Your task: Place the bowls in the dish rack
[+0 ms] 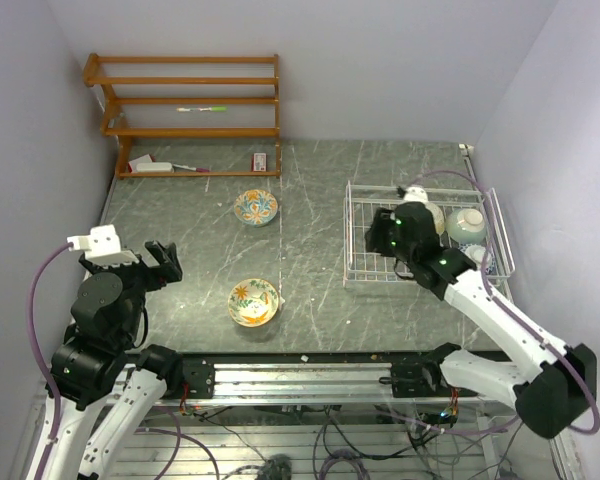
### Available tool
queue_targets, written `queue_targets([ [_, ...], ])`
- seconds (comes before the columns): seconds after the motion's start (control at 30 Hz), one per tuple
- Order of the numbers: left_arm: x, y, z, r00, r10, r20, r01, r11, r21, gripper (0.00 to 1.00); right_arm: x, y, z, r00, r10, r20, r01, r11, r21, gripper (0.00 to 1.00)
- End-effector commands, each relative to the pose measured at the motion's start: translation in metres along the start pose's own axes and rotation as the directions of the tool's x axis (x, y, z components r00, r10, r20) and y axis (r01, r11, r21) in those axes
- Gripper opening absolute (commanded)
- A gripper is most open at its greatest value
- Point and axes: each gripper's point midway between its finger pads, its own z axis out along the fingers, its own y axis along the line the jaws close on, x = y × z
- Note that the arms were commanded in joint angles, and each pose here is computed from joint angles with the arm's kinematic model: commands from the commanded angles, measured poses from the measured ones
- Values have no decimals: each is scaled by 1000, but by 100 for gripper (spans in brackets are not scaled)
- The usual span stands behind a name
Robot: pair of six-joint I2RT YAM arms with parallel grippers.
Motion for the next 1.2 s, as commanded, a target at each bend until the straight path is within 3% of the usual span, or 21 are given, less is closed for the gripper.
queue_targets([
  [0.0, -17, 7, -4, 999, -29, 37, 30, 998, -47, 98, -38, 90, -13, 990, -73, 123, 98, 973, -211, 52],
  [0.17, -45, 13, -22, 992, -71, 102, 77, 995, -61, 98, -36, 169, -7, 971, -192, 143, 230, 913, -336, 59],
  [0.37, -62, 15, -34, 987, -94, 127, 102, 993, -57, 98, -26, 234, 47, 945, -313, 90, 320, 843, -432, 63],
  [0.6, -66, 19, -43, 983, -107, 149, 117, 991, -60, 98, -15, 295, 117, 863, -492, 114, 478, 721, -501, 65],
  [0.87, -60, 26, -44, 987, -83, 136, 96, 991, -90, 98, 35, 317, 176, 786, -611, 96, 549, 617, -564, 65],
  [1.17, -52, 30, -42, 990, -72, 124, 86, 990, -114, 98, 86, 318, 194, 730, -679, 82, 581, 552, -599, 64],
])
